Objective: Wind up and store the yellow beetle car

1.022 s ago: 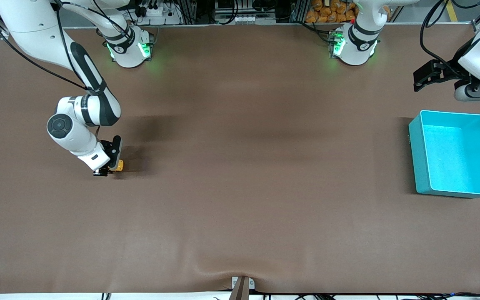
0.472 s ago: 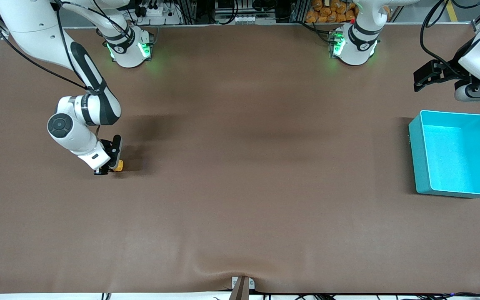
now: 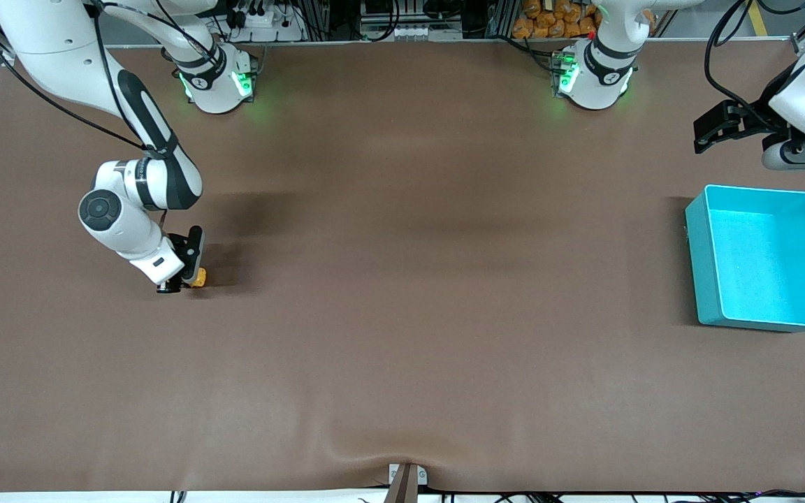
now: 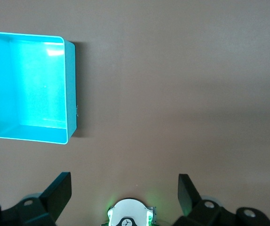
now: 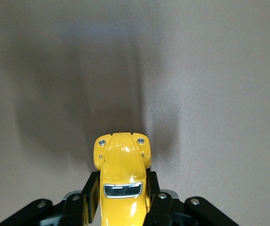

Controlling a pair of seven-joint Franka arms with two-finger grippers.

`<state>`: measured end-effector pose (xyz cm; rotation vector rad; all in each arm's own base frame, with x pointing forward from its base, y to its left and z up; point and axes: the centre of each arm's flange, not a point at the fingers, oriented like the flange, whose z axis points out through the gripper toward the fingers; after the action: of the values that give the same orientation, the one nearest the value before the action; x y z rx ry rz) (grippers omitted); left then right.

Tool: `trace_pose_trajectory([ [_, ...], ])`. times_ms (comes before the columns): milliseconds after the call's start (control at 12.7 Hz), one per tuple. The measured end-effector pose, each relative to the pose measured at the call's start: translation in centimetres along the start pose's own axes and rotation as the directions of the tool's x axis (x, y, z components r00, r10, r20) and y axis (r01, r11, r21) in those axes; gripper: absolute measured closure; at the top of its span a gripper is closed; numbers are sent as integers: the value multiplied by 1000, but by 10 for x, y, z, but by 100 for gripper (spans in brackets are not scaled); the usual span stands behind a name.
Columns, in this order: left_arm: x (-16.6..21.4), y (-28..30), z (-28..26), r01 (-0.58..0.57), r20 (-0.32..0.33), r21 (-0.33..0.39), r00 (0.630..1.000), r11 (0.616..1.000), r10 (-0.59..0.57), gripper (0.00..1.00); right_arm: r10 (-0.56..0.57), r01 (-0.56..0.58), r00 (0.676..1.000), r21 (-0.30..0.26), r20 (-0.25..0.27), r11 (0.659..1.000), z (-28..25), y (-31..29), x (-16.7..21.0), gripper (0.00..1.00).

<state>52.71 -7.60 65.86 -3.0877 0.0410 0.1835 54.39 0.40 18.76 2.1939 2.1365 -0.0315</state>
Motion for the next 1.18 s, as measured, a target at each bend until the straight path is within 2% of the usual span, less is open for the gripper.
trace_pose_trajectory([
  [1179, 0, 0, 0, 0, 0, 0, 1000, 1000, 0, 0, 12, -12, 1000, 0, 5, 1000, 4, -2, -45, 56],
])
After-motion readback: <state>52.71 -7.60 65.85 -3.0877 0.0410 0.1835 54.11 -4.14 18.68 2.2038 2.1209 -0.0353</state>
